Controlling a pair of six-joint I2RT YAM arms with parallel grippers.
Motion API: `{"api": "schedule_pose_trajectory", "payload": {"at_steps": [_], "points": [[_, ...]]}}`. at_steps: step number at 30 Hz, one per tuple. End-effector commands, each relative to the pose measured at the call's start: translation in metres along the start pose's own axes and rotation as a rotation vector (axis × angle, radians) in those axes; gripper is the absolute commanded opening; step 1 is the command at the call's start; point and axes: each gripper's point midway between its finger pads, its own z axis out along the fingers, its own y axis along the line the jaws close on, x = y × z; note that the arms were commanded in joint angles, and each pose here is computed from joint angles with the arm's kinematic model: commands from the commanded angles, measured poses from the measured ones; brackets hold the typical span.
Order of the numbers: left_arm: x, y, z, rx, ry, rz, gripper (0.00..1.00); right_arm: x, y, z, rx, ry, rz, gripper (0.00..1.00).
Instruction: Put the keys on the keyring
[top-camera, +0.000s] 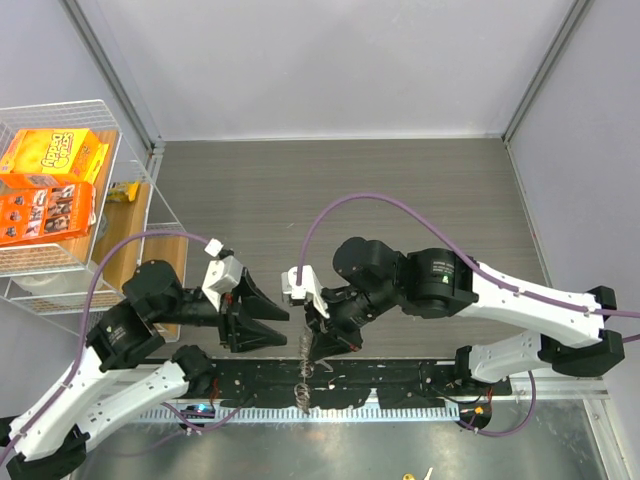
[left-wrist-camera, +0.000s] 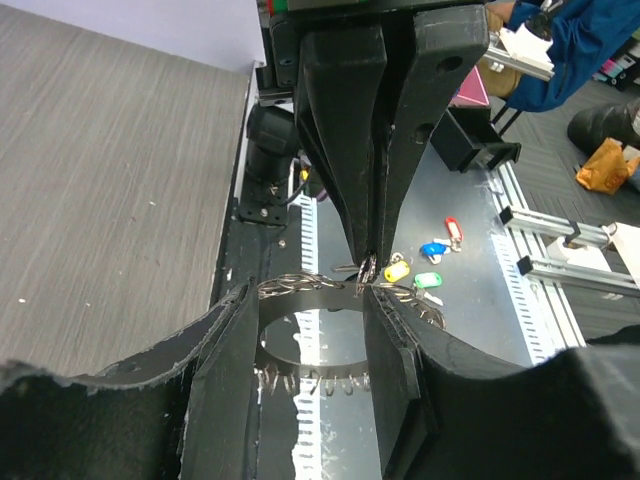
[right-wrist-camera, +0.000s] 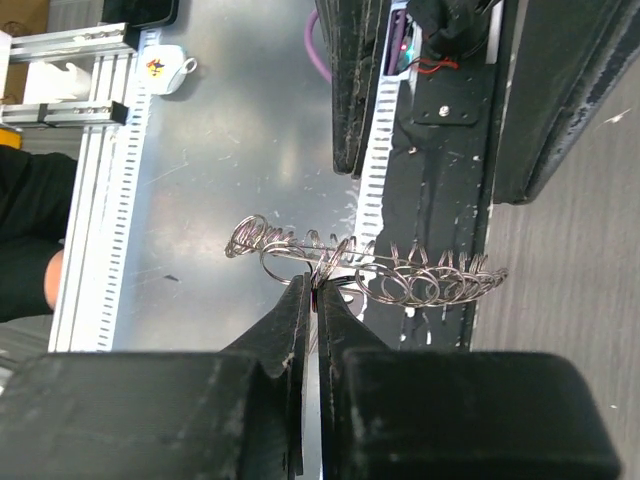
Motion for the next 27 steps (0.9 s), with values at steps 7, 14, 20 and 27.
{"api": "schedule_pose_trajectory", "payload": {"at_steps": [7,14,20,27], "points": [[0.009,-0.012,0.001,0.091,0.055,0.014,0.48,-0.02,0.002,0.002,-0.094,-0.078,0.069,0.06],[0.016,-0.011,0.004,0.114,0.08,0.006,0.47,-0.03,-0.01,0.009,-0.127,-0.085,0.076,0.06],[0.018,-0.009,0.006,0.112,0.094,0.008,0.47,-0.037,-0.014,0.011,-0.135,-0.078,0.061,0.06],[0.021,-0.006,0.006,0.101,0.108,0.01,0.46,-0.041,-0.014,0.009,-0.14,-0.079,0.047,0.06]]}}
